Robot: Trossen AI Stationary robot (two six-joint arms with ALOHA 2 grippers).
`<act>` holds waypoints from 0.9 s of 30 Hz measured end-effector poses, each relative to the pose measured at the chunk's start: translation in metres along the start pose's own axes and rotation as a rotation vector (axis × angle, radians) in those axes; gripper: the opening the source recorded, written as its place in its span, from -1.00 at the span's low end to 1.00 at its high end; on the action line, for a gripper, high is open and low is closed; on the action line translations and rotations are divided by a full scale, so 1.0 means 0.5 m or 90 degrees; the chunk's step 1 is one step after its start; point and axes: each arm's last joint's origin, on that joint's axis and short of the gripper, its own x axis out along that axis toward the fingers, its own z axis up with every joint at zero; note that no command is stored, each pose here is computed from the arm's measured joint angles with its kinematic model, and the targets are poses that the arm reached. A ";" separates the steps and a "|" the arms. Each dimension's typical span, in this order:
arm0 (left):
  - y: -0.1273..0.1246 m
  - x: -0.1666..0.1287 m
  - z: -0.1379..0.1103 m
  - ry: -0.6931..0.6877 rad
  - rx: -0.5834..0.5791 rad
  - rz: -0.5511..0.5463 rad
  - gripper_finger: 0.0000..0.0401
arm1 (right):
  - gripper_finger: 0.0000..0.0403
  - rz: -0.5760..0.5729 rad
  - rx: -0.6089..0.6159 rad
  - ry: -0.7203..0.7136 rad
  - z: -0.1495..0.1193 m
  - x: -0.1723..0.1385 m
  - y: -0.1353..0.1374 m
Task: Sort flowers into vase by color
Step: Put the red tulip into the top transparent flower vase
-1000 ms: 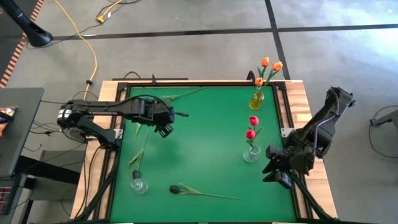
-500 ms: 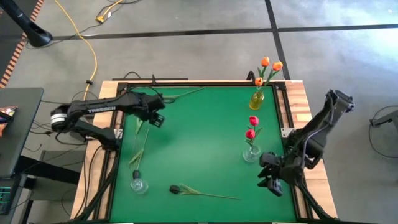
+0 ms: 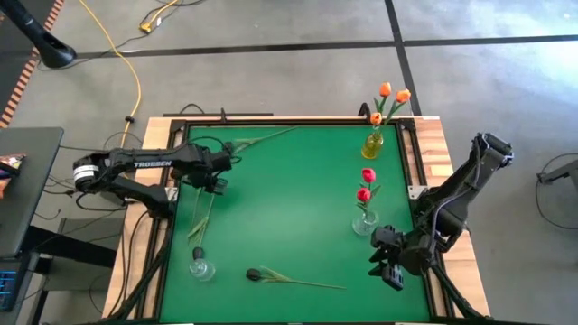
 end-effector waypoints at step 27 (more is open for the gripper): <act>0.008 0.074 -0.024 0.013 0.041 -0.034 -0.95 | 0.14 0.002 0.003 -0.007 0.007 0.001 -0.001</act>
